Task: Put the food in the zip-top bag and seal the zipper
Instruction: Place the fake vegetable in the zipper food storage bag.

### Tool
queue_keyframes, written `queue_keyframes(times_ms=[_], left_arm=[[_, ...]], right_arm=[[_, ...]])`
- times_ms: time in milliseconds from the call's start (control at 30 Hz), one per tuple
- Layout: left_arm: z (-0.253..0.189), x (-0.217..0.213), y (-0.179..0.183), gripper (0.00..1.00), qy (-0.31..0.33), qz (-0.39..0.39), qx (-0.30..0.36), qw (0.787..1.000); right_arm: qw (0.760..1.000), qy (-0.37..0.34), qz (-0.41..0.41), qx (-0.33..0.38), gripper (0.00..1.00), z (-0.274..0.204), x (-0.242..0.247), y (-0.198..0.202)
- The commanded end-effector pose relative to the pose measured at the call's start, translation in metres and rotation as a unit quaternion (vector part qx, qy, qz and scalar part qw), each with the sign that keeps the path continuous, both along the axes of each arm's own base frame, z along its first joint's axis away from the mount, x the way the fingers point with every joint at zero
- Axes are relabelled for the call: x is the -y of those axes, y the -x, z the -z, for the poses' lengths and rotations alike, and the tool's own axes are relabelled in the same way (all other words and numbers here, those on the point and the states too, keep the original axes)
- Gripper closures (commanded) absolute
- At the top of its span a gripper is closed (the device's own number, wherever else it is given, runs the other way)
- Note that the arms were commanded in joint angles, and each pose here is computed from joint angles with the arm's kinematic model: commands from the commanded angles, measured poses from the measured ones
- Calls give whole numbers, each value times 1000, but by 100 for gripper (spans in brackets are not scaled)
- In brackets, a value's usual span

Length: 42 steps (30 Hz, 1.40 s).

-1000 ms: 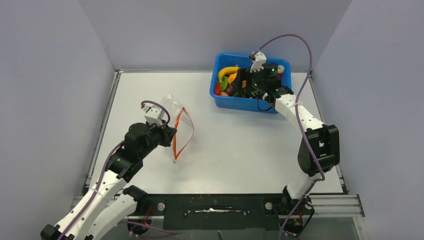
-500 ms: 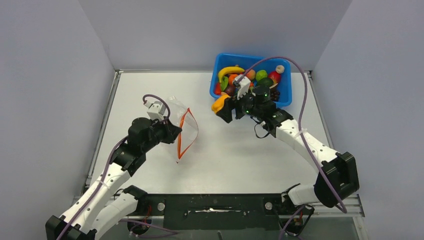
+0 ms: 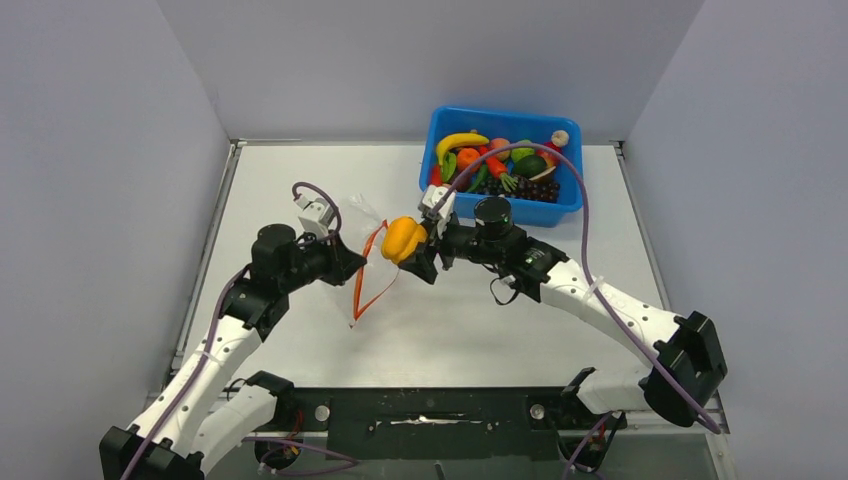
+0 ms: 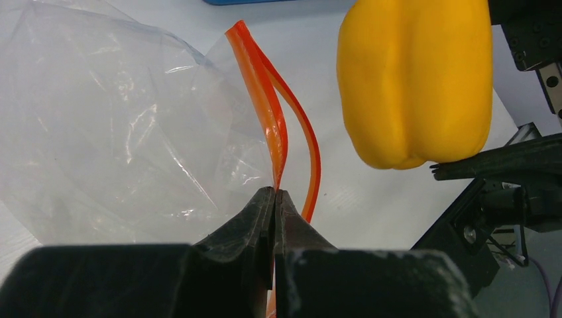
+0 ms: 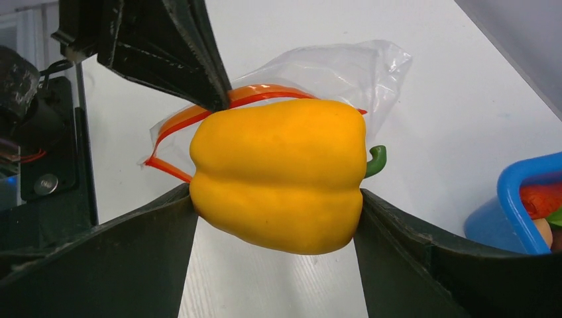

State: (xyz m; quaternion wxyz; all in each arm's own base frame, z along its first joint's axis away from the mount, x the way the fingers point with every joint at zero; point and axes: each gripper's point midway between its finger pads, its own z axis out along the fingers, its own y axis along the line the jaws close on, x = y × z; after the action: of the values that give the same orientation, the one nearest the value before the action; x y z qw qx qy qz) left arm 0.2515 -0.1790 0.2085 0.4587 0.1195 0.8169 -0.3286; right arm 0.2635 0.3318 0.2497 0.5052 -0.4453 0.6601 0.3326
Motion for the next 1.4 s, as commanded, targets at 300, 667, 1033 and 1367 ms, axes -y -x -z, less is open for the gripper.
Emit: queue_keyframes(times_ms=[300, 667, 1033, 1367], left_arm=[[-27, 15, 16, 100, 45, 77, 52, 995], [-35, 18, 25, 100, 61, 96, 70, 991], [-40, 20, 27, 100, 69, 101, 76, 990], [-43, 18, 26, 100, 68, 95, 83, 990]], right_arm=[[985, -42, -120, 115, 41, -7, -28, 43], [987, 6, -104, 119, 41, 17, -42, 35], [987, 25, -101, 119, 41, 29, -51, 33], [990, 35, -89, 103, 34, 40, -59, 23]])
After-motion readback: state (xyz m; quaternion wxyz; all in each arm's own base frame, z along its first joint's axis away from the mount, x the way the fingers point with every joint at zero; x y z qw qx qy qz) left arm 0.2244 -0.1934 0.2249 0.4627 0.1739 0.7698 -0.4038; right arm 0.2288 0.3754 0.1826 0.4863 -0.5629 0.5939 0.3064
